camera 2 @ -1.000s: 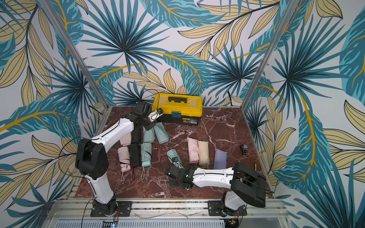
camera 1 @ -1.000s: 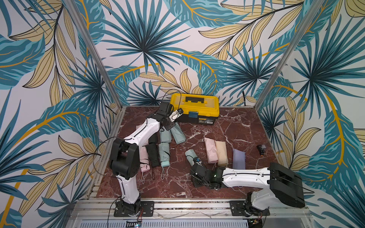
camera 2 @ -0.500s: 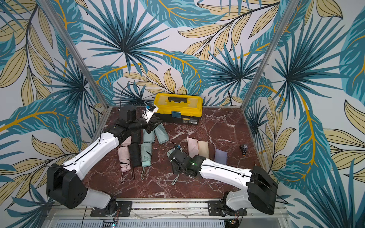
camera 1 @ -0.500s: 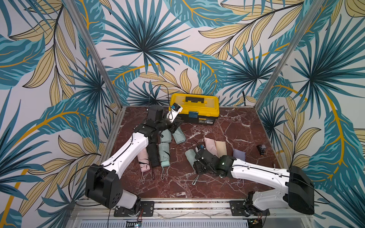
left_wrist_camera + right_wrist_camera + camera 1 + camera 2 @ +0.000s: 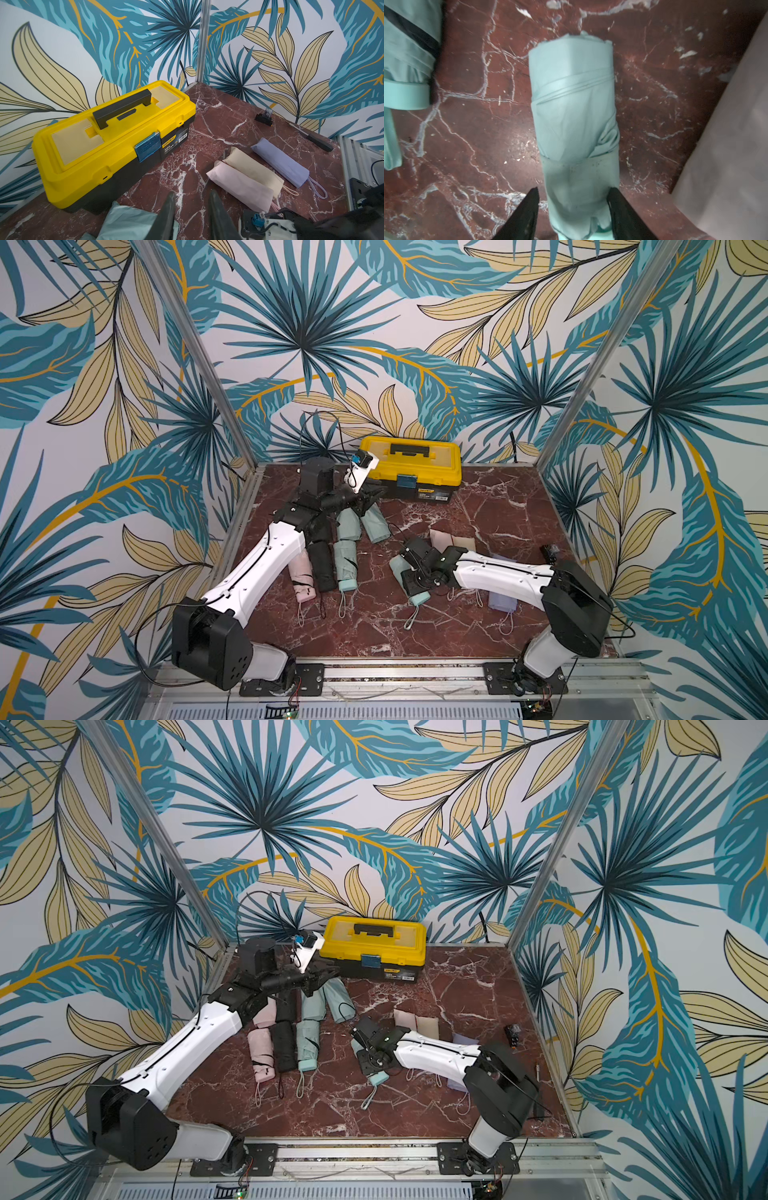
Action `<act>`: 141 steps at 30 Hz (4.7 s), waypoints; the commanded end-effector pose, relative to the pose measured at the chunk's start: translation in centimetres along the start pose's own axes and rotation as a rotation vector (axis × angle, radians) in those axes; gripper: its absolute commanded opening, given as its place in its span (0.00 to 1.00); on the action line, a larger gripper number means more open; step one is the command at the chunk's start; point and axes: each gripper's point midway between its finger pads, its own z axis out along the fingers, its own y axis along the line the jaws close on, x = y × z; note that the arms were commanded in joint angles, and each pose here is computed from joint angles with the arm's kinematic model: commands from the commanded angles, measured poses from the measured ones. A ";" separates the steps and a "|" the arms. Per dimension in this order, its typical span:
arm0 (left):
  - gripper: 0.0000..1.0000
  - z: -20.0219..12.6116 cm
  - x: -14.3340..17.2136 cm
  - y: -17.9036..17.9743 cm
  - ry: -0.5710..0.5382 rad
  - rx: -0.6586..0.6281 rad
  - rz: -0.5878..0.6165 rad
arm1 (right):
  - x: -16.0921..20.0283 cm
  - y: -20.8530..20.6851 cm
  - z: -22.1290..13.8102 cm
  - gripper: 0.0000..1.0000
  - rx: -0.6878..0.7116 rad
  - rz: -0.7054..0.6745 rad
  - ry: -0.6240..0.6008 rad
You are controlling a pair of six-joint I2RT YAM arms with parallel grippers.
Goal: Take umbrellas out of sleeves
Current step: Move the umbrella to the center of the board.
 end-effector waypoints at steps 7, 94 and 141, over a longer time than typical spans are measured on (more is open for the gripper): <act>0.28 -1.4 -1.9 -0.1 -0.062 0.007 0.011 | 0.7 -0.3 2.0 0.51 0.038 0.063 0.056; 0.26 -2.1 -1.0 3.6 -0.066 -0.041 -0.050 | -3.7 0.0 -4.3 0.65 0.014 0.168 -0.118; 0.26 -1.4 -0.5 3.6 -0.052 -0.010 -0.078 | 0.8 -7.4 1.5 0.43 0.383 -0.003 0.034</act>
